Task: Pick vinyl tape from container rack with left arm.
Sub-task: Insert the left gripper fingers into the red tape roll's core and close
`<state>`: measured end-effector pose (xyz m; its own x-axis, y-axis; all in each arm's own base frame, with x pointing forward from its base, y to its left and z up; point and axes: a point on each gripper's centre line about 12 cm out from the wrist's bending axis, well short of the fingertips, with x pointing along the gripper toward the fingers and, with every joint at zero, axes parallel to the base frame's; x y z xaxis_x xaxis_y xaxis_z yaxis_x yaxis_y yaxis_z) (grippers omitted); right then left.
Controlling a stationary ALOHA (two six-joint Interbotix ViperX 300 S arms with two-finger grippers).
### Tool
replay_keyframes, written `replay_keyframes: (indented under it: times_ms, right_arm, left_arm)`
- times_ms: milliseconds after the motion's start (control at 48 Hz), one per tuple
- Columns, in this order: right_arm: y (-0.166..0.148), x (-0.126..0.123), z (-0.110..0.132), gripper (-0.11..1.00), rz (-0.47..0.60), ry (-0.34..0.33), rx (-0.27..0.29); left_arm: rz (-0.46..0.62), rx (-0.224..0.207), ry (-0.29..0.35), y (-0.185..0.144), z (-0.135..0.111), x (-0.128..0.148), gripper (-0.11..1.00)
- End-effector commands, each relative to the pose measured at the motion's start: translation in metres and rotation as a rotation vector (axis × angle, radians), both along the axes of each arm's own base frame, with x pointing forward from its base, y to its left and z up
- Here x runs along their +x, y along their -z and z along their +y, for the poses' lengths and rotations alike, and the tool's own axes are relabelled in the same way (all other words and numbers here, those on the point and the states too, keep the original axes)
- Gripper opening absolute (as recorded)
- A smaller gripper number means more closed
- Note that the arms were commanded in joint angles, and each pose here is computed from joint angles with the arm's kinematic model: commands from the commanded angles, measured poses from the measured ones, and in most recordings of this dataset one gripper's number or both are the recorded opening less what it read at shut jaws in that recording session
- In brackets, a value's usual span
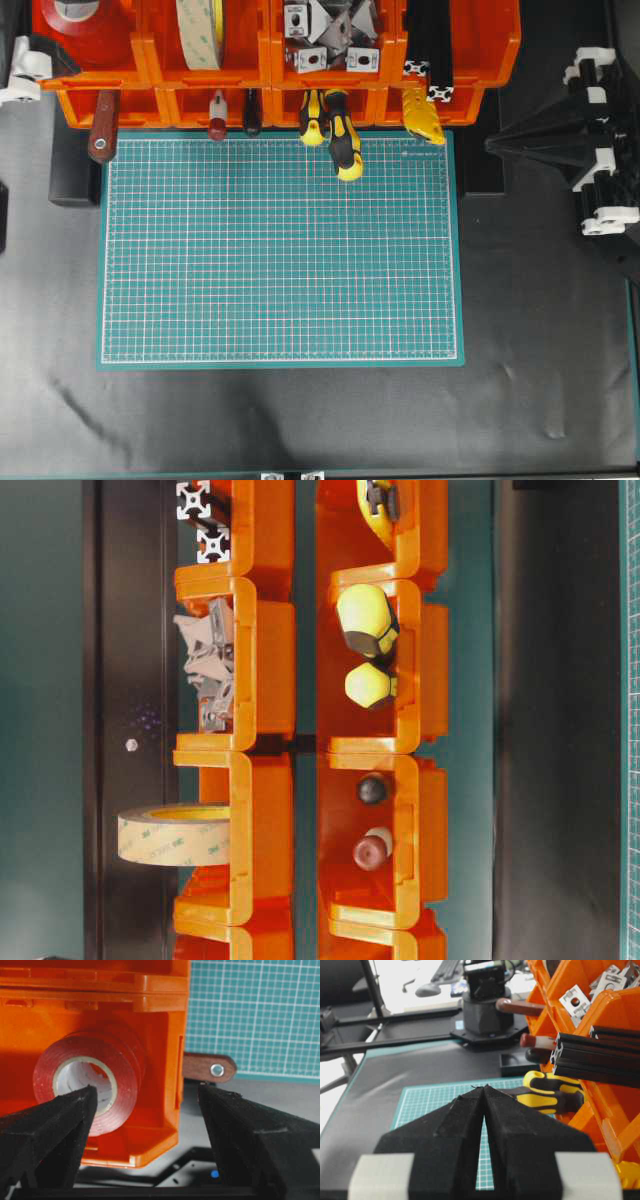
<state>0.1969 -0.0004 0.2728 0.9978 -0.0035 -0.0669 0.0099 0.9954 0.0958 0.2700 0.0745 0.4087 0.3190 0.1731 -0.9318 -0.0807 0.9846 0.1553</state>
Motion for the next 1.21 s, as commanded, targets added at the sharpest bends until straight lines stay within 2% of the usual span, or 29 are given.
replay_keyframes:
  times_ms: [0,208,666,791,937,978,1186]
  right_arm:
    - [-0.01,0.002,0.0,0.0,-0.028,0.002,0.0]
    - [-0.009,0.002,0.0,0.0,-0.029,0.002,0.001]
    - [-0.013,-0.003,0.0,0.0,-0.043,0.0,0.0]
    - [-0.013,-0.003,0.0,0.0,-0.043,0.0,0.002]
    - [-0.013,-0.003,0.0,0.0,-0.041,0.002,0.002]
    - [-0.013,-0.003,0.0,0.0,-0.041,0.0,0.003]
    - [-0.013,-0.003,0.0,0.0,-0.041,0.002,0.002]
  left_arm:
    - [-0.006,0.003,-0.009,-0.001,0.002,-0.002,0.78]
    - [-0.011,0.006,-0.023,0.016,0.009,0.001,0.78]
    - [-0.01,0.007,-0.02,0.02,0.009,0.002,0.75]
    - [0.001,0.008,-0.011,0.021,0.009,0.001,0.62]
    - [-0.004,0.01,-0.01,0.02,0.009,0.0,0.25]
    - [-0.004,0.01,-0.01,0.019,0.009,0.001,0.17]
    - [-0.012,0.012,-0.01,0.016,0.009,0.002,0.18]
